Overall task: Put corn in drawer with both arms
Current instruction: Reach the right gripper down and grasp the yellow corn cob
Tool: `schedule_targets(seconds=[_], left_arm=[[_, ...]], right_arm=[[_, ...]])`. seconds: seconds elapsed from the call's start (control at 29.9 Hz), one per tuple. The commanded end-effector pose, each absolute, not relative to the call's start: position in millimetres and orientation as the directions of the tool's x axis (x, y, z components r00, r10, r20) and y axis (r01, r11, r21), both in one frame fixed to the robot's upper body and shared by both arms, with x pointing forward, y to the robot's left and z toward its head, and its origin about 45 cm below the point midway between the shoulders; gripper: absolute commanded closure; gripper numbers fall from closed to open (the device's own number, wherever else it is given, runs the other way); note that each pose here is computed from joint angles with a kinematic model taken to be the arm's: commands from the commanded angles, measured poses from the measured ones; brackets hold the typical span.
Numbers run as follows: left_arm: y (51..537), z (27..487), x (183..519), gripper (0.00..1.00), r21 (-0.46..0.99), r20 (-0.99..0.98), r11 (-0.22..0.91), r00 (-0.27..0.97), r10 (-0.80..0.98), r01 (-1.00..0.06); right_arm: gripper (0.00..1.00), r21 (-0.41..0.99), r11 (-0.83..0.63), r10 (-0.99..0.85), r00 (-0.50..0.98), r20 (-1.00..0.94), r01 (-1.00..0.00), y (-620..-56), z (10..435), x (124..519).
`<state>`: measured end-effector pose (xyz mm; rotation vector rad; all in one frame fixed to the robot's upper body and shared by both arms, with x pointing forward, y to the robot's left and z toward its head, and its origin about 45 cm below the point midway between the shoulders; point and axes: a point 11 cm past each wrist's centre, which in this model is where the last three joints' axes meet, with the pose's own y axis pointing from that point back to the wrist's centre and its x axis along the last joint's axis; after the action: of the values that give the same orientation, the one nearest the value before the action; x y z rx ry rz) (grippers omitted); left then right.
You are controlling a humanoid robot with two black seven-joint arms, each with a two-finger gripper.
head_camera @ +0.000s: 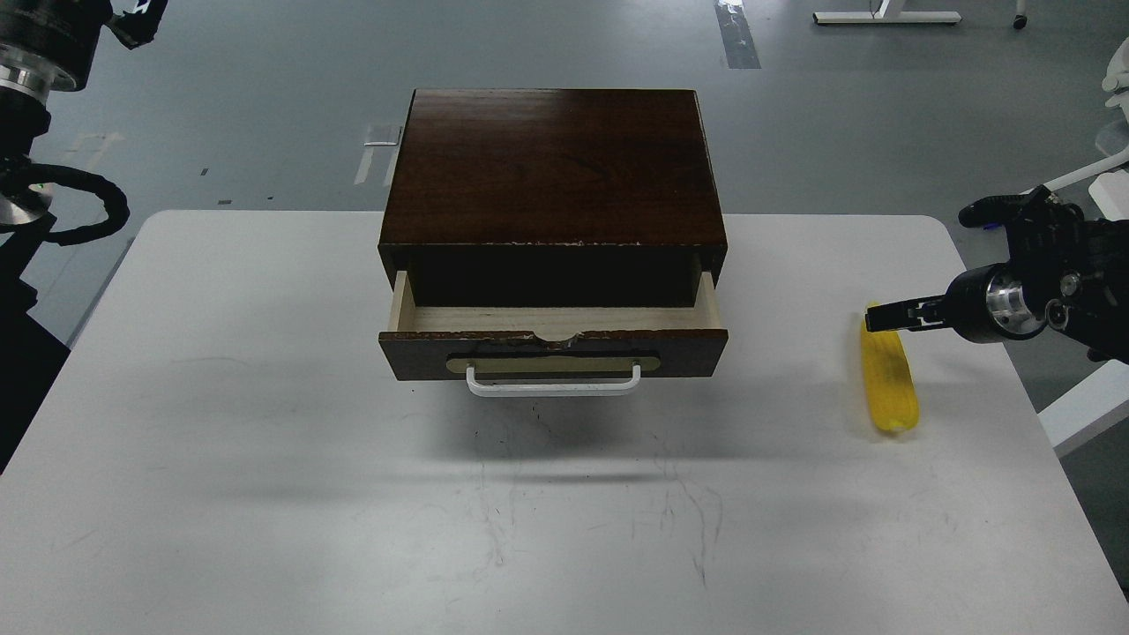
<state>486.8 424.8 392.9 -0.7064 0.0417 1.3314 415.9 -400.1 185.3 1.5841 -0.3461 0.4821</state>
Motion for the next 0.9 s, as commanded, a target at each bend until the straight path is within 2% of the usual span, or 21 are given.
schedule_targets(seconds=[0.0,0.1,0.2,0.33,0.5,0.57,0.64,0.8,0.87], left_arm=[[429,395,485,0.02,-0.447,-0.414,0.057,0.263,0.872,-0.893],[430,394,485,0.02,-0.446,-0.413,0.056,0.261,0.872,-0.893],[431,393,485,0.02,-0.443,-0.413,0.054,0.258,0.873,-0.895],[436,396,483,0.02,-0.445,-0.406,0.049,0.250,0.879,-0.894],[436,396,483,0.02,-0.445,-0.405,0.051,0.252,0.879,-0.894],[437,396,482,0.02,-0.446,-0.405,0.049,0.251,0.879,-0.894],[438,397,482,0.02,-0.445,-0.403,0.049,0.249,0.881,-0.894],[440,398,481,0.02,-0.448,-0.400,0.047,0.247,0.882,-0.893],[445,400,479,0.02,-0.449,-0.396,0.040,0.239,0.887,-0.893]], right_arm=[[0.10,0.860,-0.086,0.076,0.858,0.508,-0.502,-389,174,418],[0.10,0.868,-0.109,0.087,0.865,0.494,-0.485,-376,164,416],[0.15,0.874,-0.101,0.084,0.871,0.484,-0.476,-379,157,412],[0.33,0.876,-0.051,0.066,0.873,0.483,-0.480,-396,151,409],[0.38,0.879,-0.039,0.059,0.877,0.477,-0.475,-398,146,406],[0.55,0.876,-0.040,0.053,0.875,0.482,-0.480,-398,148,407],[0.83,0.868,-0.050,0.047,0.867,0.496,-0.494,-395,150,410],[1.00,0.832,-0.131,-0.003,0.839,0.544,-0.540,-374,167,423],[1.00,0.792,-0.177,-0.027,0.807,0.590,-0.585,-362,190,437]])
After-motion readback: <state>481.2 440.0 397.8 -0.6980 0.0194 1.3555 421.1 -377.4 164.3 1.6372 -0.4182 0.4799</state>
